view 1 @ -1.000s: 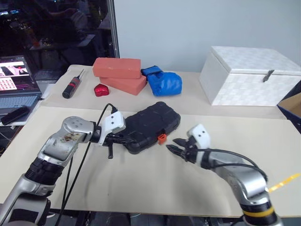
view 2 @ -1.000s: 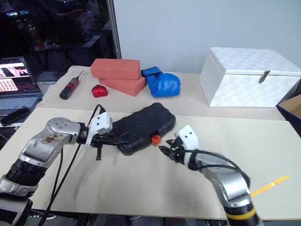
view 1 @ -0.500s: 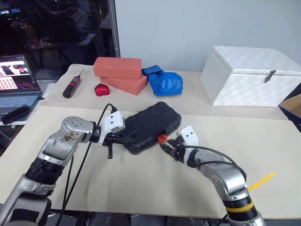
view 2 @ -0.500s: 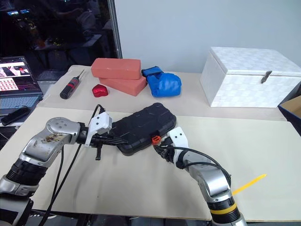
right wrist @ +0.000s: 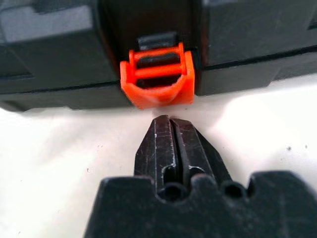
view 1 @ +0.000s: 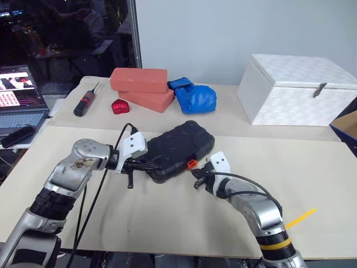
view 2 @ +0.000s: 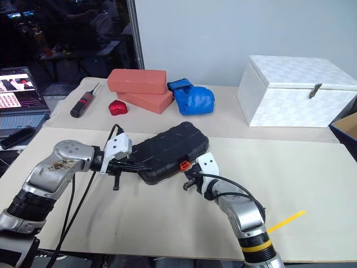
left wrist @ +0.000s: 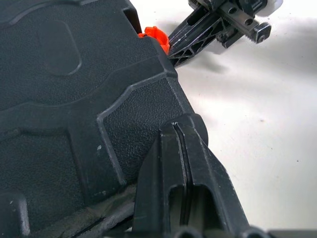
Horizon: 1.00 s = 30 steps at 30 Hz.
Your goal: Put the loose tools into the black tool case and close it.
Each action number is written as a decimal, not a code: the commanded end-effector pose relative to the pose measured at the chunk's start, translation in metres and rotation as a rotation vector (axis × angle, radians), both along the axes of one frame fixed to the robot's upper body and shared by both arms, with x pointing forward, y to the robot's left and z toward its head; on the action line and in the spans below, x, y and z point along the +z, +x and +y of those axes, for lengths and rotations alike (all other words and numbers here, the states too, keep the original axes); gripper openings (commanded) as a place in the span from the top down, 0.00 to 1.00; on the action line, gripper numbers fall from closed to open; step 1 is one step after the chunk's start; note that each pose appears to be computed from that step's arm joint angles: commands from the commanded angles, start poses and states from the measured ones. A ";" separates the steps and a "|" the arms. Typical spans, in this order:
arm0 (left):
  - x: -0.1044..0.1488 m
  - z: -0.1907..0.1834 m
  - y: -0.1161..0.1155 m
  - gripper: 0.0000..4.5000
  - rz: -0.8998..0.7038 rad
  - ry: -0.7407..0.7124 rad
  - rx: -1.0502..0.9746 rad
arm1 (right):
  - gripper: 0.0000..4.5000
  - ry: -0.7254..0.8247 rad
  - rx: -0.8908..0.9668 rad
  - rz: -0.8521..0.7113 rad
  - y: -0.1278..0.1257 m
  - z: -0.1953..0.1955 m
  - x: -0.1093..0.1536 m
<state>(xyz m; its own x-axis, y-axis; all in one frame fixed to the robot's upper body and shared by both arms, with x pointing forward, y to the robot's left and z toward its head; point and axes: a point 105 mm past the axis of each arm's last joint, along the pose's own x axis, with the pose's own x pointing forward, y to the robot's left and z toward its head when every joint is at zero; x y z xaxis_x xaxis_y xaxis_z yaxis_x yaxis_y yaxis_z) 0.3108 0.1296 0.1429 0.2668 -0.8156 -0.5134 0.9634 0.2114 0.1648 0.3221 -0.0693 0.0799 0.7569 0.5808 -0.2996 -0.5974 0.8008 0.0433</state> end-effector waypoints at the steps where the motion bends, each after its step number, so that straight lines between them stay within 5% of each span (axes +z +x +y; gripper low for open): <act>1: -0.025 0.006 0.000 1.00 0.059 0.068 0.038 | 0.99 0.063 0.000 -0.113 0.005 0.002 0.032; 10: -0.034 0.004 -0.003 1.00 0.067 0.069 0.030 | 0.99 0.151 0.007 -0.131 -0.001 0.003 0.059; 24: -0.040 0.001 -0.013 1.00 0.081 0.061 0.032 | 0.99 0.157 0.071 -0.089 0.004 0.022 0.061; 30: -0.041 0.000 -0.013 1.00 0.083 0.053 0.046 | 0.99 0.179 0.007 -0.152 -0.003 -0.003 0.080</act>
